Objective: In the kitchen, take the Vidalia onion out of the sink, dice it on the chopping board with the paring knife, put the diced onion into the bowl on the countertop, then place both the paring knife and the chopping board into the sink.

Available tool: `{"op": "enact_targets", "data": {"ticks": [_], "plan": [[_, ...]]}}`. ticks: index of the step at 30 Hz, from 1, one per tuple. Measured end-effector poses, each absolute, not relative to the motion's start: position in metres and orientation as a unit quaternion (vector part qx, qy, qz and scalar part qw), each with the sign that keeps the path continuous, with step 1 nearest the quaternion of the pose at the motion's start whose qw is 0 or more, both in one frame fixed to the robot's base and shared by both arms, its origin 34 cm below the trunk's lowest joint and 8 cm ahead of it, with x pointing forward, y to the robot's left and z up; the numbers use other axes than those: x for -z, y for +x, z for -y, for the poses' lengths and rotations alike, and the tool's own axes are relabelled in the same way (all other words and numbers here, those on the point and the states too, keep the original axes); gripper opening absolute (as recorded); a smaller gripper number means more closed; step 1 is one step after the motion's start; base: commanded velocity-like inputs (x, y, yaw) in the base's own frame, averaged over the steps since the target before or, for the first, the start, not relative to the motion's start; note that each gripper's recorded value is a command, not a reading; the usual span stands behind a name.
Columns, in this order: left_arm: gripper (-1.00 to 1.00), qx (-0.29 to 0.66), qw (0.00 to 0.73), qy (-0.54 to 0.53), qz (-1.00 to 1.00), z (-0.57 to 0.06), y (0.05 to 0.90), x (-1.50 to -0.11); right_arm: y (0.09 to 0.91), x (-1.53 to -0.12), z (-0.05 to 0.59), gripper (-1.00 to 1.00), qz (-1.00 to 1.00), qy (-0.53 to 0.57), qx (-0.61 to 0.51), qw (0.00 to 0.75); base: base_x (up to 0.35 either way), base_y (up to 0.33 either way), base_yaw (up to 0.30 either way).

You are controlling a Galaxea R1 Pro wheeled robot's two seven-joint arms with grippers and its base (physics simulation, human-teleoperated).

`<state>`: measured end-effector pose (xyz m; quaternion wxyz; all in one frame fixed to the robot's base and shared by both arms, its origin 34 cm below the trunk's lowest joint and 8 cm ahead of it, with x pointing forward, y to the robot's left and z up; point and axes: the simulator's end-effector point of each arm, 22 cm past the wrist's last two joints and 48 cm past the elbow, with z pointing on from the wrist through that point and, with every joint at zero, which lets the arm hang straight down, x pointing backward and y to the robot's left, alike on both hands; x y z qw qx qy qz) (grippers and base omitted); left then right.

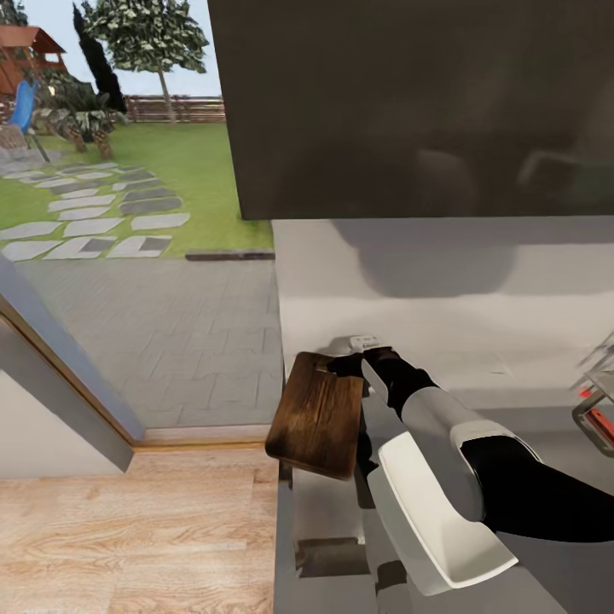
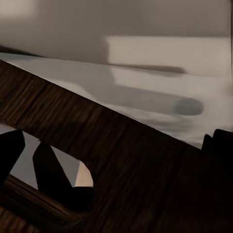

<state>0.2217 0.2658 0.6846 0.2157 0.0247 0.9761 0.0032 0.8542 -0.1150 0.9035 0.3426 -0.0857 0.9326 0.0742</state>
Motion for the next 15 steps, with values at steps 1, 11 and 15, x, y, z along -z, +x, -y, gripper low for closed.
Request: {"op": "enact_targets", "data": {"ticks": [1, 11, 15], "plan": [[1.0, -0.003, 0.216, 0.025, -0.976, -0.2658, 0.2217, -0.6846, 0.8543, -0.9035, 0.1155, 1.0, -0.933, -0.085, -0.074, 0.343, 0.0, 0.0, 0.0], [1.0, -0.003, 0.216, 0.025, -0.976, -0.2658, 0.2217, -0.6846, 0.8544, -0.9028, 0.117, -1.0, -0.932, -0.089, -0.069, 0.343, 0.0, 0.0, 0.0], [1.0, -0.003, 0.216, 0.025, -0.976, -0.2658, 0.2219, -0.6847, 0.8541, -0.9027, 0.1161, -1.0, -0.932, -0.09, -0.069, 0.345, 0.0, 0.0, 0.0]]}}
